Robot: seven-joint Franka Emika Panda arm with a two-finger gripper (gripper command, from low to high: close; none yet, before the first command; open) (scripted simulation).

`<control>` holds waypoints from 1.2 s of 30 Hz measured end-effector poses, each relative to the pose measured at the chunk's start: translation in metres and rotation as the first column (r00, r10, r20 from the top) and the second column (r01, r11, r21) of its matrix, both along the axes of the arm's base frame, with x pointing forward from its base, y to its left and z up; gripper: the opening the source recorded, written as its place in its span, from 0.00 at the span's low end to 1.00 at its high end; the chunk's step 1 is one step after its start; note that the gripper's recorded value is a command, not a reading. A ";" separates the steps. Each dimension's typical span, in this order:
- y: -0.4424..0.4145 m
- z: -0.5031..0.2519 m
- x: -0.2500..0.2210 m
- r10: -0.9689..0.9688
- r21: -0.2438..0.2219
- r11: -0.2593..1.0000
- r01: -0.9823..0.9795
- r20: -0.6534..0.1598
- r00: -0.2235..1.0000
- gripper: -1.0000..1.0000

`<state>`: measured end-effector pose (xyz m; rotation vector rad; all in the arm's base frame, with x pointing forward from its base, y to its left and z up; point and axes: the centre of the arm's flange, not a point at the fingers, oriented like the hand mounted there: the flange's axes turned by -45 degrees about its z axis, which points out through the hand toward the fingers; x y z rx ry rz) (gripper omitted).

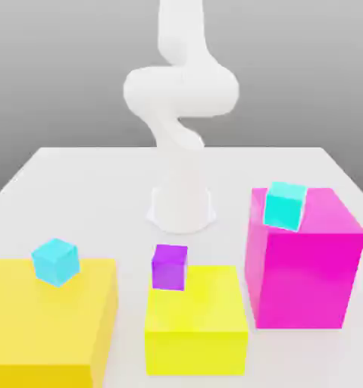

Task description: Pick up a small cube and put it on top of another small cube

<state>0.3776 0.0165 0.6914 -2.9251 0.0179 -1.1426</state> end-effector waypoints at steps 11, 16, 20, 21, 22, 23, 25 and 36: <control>0.087 -0.118 0.116 0.017 -0.018 1.000 -0.021 -0.235 0.972 0.50; 0.131 -0.185 0.151 0.029 -0.022 0.999 -0.038 -0.334 0.942 0.50; 0.173 -0.245 0.168 0.050 -0.021 0.998 -0.064 -0.410 0.911 0.50; 0.182 -0.260 0.172 0.051 -0.020 0.998 -0.066 -0.429 0.902 0.50; 0.189 -0.276 0.175 0.051 -0.020 0.998 -0.067 -0.447 0.893 0.50; 0.197 -0.291 0.177 0.051 -0.019 0.998 -0.068 -0.466 0.883 0.50; 0.214 -0.324 0.181 0.053 -0.016 0.997 -0.070 -0.502 0.863 0.50; 0.300 -0.506 0.159 0.068 0.003 0.996 -0.089 -0.672 0.737 0.50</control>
